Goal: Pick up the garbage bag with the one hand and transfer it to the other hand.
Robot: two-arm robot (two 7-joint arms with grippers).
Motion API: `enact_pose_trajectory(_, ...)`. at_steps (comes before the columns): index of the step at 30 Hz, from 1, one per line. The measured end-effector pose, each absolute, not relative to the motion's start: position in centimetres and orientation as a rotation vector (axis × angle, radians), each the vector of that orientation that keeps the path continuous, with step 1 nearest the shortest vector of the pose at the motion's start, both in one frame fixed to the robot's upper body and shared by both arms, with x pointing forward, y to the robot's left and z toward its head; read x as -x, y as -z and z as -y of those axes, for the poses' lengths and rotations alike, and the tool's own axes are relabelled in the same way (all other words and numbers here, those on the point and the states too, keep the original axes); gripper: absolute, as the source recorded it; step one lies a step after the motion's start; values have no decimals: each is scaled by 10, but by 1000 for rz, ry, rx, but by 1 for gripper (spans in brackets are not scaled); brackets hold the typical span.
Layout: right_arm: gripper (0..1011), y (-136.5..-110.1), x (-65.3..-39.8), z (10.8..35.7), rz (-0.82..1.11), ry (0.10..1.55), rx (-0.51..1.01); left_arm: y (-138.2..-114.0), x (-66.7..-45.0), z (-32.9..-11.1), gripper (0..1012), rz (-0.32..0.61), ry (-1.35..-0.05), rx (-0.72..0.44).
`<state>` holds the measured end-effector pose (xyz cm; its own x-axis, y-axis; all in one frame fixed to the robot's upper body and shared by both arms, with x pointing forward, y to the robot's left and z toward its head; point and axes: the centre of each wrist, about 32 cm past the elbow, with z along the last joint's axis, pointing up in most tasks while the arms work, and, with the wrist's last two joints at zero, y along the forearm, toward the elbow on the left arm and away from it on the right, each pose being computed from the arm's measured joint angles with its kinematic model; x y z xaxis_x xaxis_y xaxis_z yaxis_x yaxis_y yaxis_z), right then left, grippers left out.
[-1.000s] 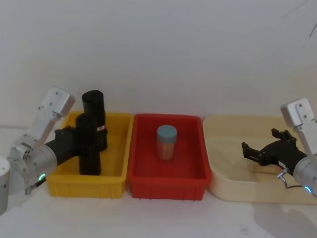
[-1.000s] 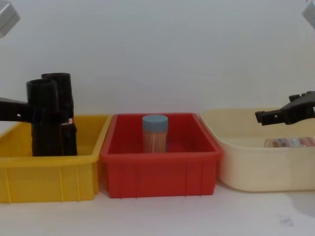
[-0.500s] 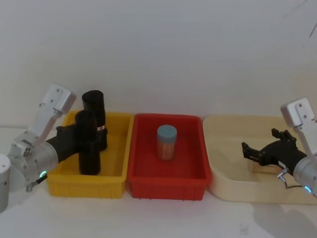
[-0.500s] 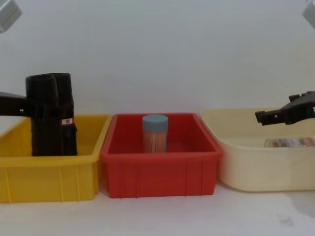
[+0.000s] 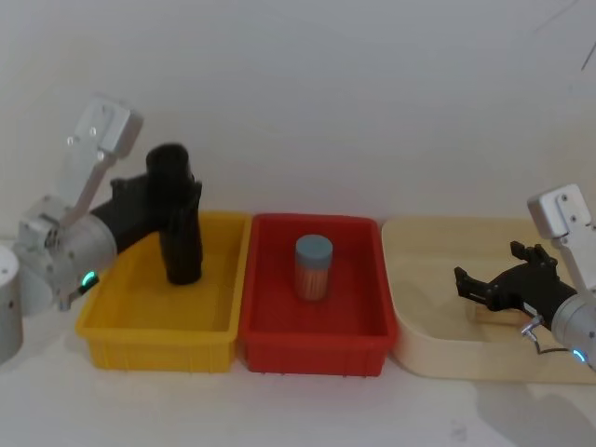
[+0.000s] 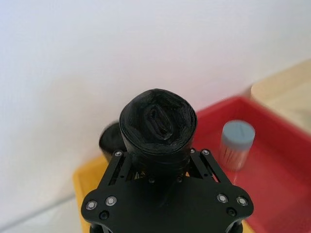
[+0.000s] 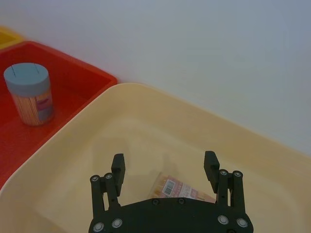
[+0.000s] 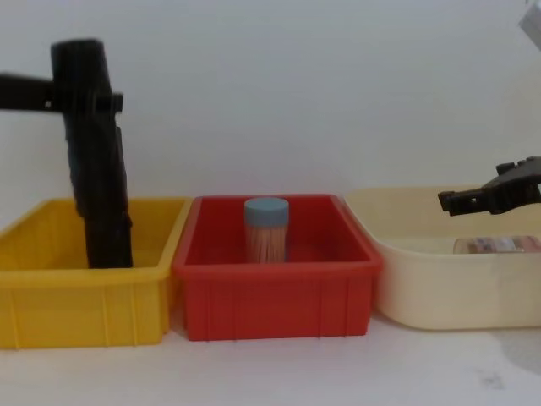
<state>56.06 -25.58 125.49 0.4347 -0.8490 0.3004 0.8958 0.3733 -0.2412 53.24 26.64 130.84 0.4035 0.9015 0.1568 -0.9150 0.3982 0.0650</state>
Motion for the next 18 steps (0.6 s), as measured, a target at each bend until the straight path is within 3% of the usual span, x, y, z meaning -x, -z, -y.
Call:
enact_pose_trajectory(7, 999, -1255, -561, 256, 134, 1122, 395, -1330, -538, -258, 374, 125, -1127, -103)
enact_pose_trajectory(18, 999, -1255, -561, 256, 133, 1122, 396, -1342, -569, -237, 374, 88, -1011, -101)
